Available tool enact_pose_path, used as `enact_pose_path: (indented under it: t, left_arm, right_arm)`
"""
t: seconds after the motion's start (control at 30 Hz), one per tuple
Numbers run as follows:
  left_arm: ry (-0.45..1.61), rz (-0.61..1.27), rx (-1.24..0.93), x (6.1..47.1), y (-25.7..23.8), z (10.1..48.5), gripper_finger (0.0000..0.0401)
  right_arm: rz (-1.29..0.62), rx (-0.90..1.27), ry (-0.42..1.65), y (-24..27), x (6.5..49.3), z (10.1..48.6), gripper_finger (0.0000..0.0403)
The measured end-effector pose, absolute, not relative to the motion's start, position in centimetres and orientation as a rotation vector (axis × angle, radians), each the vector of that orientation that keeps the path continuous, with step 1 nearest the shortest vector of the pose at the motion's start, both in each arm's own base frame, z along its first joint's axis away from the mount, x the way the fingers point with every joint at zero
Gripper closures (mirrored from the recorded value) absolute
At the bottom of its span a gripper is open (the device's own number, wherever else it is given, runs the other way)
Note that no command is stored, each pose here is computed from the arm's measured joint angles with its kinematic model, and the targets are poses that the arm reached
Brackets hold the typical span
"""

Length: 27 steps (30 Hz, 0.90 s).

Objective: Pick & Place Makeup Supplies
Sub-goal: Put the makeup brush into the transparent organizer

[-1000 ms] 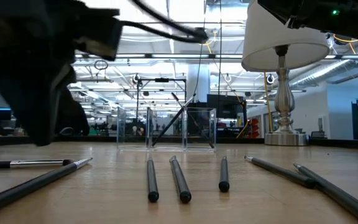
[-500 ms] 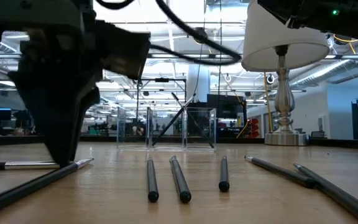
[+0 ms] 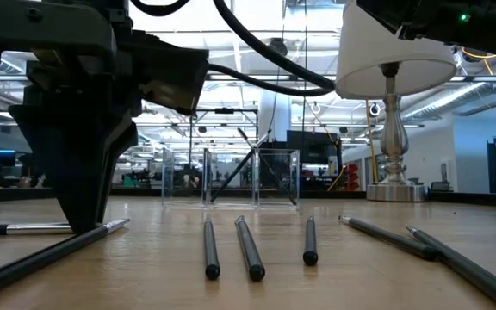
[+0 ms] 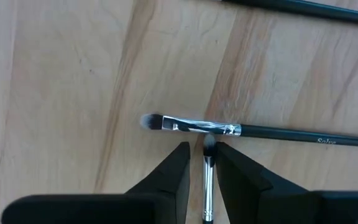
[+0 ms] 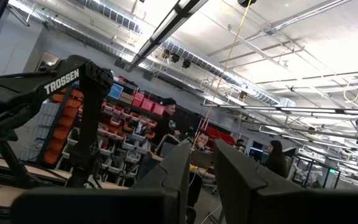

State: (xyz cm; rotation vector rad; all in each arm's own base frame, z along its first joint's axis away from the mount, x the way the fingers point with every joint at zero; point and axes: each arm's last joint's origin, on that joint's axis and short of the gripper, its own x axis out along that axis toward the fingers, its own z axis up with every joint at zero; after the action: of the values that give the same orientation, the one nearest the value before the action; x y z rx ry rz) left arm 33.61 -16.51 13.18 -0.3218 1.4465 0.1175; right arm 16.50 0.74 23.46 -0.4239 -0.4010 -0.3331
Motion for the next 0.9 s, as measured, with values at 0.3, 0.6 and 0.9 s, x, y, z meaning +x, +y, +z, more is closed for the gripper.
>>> enact_pose_path:
  t: [0.3, 0.6, 0.9]
  left_arm:
    - [1.462, 0.099, -0.334, 33.9, -16.6, 12.1, 0.0390]
    - [1.452, 0.083, -0.348, 34.0, -16.8, 12.3, 0.0398]
    - [1.380, 0.149, -0.310, 32.8, -16.6, 15.2, 0.0401]
  right_arm:
    - [-0.333, -0.424, -0.401, 0.7, 16.5, 23.5, 0.0344]
    - [-0.333, -0.424, -0.401, 0.7, 16.5, 23.5, 0.0344]
    - [-0.334, -0.424, -0.401, 0.7, 16.5, 23.5, 0.0344]
